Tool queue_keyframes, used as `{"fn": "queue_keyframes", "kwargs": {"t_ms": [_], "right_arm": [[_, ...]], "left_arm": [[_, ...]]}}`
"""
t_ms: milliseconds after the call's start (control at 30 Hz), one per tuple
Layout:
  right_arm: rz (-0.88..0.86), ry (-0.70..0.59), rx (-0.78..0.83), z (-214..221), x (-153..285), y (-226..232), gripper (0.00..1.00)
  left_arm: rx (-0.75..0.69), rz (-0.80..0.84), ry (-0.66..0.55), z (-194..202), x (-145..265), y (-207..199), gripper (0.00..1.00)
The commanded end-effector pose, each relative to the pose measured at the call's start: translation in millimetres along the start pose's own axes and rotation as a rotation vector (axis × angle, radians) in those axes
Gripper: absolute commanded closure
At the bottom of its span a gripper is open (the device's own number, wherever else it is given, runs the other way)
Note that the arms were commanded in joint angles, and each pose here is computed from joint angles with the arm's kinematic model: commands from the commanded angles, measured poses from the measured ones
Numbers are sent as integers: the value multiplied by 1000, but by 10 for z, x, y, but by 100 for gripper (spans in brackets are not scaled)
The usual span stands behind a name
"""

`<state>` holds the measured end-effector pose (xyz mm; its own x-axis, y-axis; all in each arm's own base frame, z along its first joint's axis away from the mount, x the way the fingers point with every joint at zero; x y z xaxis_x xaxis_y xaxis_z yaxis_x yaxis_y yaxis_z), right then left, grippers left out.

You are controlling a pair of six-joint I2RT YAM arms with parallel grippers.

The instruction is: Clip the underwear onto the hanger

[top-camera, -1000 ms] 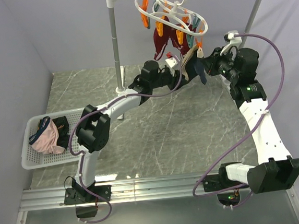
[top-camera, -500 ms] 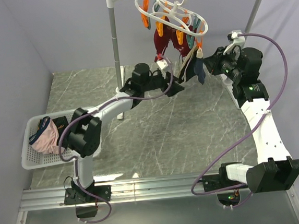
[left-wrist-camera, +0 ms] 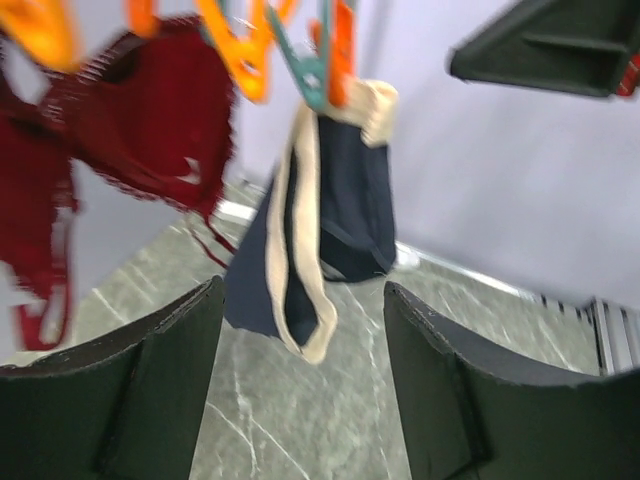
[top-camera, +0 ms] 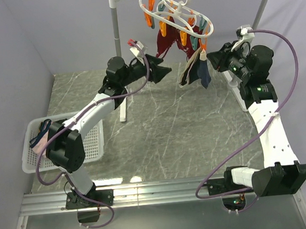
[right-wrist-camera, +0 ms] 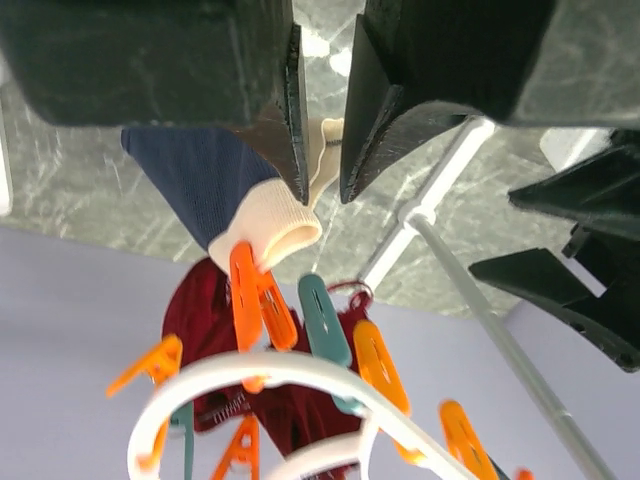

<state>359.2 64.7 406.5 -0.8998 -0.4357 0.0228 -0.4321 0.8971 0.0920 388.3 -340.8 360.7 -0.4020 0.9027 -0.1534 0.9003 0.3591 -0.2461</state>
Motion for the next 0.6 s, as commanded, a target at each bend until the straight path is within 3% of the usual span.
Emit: {"fn": "queue_keyframes", "kwargs": {"t_ms": [0,267,567], "right_arm": [[-31,-122,33,-386,3,59,73],[-34,-191,20,-590,-121,93,68],[-33,-209,26,-719,-413,429,67]], "left_arm": [[-31,-23,-151,-564,49,-110,30],[-9,-79,-241,-801,-116,47,32],[54,-59,-323,-821,-426,219,31]]}}
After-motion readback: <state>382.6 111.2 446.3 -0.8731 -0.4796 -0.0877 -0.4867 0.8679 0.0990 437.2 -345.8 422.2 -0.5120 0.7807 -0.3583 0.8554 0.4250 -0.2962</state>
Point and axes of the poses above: each gripper's point midway between its finger pads, its own x axis back along the fingers, its own y axis along the line the jaws close on, z = x × y, the point moved 3 cm from there along x, back along the fingers, and after that the axes turned 7 degrees about x, right-handed, at the moved point
